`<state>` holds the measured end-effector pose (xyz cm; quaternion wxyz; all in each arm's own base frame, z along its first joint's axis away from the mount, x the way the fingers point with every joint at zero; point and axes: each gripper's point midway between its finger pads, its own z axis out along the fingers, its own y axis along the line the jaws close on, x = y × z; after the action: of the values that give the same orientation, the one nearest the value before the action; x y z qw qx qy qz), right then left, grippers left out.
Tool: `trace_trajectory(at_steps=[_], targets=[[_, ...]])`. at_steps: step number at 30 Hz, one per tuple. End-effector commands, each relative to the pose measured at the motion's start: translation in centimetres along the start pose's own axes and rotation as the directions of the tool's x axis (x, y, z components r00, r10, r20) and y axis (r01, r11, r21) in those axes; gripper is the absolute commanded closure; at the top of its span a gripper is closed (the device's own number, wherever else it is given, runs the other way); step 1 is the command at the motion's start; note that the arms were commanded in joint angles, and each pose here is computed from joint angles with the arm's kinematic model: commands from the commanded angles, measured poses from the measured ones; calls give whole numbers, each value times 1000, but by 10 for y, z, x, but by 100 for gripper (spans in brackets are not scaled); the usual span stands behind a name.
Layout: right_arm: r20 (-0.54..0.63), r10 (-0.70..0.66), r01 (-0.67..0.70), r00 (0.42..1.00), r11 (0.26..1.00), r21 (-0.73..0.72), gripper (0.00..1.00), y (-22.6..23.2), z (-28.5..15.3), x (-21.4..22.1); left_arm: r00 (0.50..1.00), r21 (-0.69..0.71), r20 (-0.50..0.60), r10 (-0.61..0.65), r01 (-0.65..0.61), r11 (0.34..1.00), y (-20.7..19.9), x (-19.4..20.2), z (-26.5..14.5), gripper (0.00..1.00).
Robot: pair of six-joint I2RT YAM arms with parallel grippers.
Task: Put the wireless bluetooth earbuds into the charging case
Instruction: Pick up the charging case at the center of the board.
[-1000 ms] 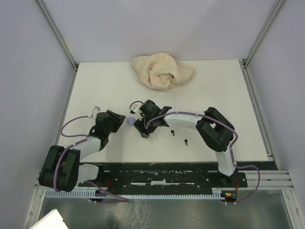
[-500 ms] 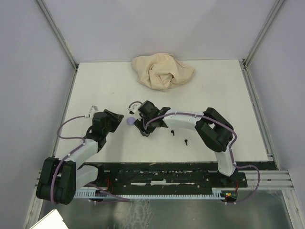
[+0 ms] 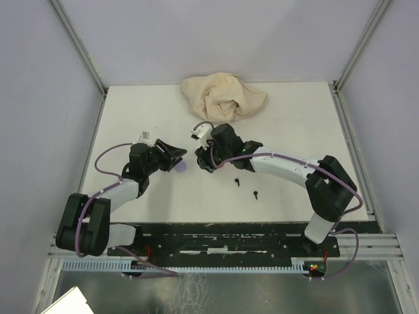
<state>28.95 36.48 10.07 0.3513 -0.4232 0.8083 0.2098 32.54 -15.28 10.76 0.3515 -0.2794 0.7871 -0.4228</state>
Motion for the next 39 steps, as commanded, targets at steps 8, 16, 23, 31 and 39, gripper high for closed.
trace_trajectory(at_steps=[8, 16, 23, 31, 39], targets=[[138, -2, 18, 990, 993, -121, 75, -11, -50, -38, 986, 386, -111, 121, -70, 920, -93, 12, 0, 44], [127, 0, 17, 992, 991, -134, 75, -10, -52, -38, 967, 480, -155, 200, -103, 871, -122, 33, 1, 45], [137, 2, 16, 991, 991, -131, 76, -12, -56, -42, 952, 481, -198, 232, -112, 870, -118, 48, 2, 45], [150, 5, 13, 989, 993, -121, 76, -15, -63, -46, 945, 436, -213, 247, -134, 890, -100, 55, 2, 45], [156, 11, 7, 988, 993, -116, 76, -19, -65, -48, 935, 433, -240, 263, -139, 891, -96, 62, 1, 45]])
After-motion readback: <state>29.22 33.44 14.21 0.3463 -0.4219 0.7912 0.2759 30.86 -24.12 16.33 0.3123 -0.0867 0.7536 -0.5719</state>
